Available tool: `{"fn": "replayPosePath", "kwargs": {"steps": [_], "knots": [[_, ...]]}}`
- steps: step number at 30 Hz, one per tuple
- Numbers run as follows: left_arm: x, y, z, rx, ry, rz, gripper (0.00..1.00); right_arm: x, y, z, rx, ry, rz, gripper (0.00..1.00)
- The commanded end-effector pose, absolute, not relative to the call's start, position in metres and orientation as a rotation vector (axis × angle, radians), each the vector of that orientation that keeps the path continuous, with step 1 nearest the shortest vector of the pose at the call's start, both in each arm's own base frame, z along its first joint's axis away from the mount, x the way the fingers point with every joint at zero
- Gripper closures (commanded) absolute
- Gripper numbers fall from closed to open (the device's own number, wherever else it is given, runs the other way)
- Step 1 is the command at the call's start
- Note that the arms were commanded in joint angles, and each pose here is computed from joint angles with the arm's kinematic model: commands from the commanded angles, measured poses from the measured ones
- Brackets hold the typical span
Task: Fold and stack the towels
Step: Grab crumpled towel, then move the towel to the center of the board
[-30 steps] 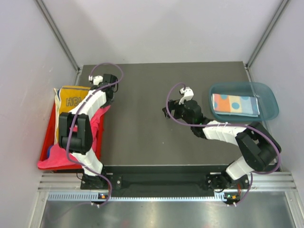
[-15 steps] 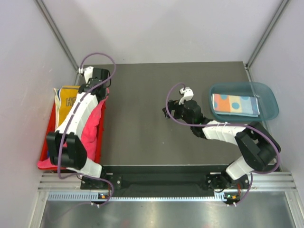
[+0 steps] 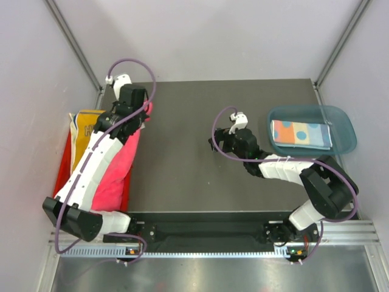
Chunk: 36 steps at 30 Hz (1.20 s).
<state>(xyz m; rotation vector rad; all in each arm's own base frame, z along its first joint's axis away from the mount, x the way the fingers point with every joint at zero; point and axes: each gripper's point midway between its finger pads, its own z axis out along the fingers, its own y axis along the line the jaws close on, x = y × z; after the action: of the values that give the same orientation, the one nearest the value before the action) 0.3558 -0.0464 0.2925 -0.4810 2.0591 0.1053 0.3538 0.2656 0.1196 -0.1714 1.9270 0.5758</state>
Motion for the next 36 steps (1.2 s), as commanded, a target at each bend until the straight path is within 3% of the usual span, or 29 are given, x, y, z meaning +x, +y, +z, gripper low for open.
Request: {"fn": "replayPosePath", "kwargs": {"steps": [1,17,27,36], "knots": [[0.347,-0.068,0.344,-0.416,1.958,0.069,1.0,0.358,0.265,0.137,-0.15,1.857,0.568,0.14],[0.353,-0.241,0.424,-0.033,1.876,-0.194,1.0,0.367,0.204,0.141,0.115,1.804,0.46,0.12],[0.367,-0.322,0.398,0.098,1.911,-0.315,1.0,0.367,0.174,0.137,0.244,1.782,0.454,0.12],[0.385,-0.359,0.393,0.127,1.897,-0.388,1.0,0.372,0.162,0.131,0.302,1.794,0.476,0.12]]}}
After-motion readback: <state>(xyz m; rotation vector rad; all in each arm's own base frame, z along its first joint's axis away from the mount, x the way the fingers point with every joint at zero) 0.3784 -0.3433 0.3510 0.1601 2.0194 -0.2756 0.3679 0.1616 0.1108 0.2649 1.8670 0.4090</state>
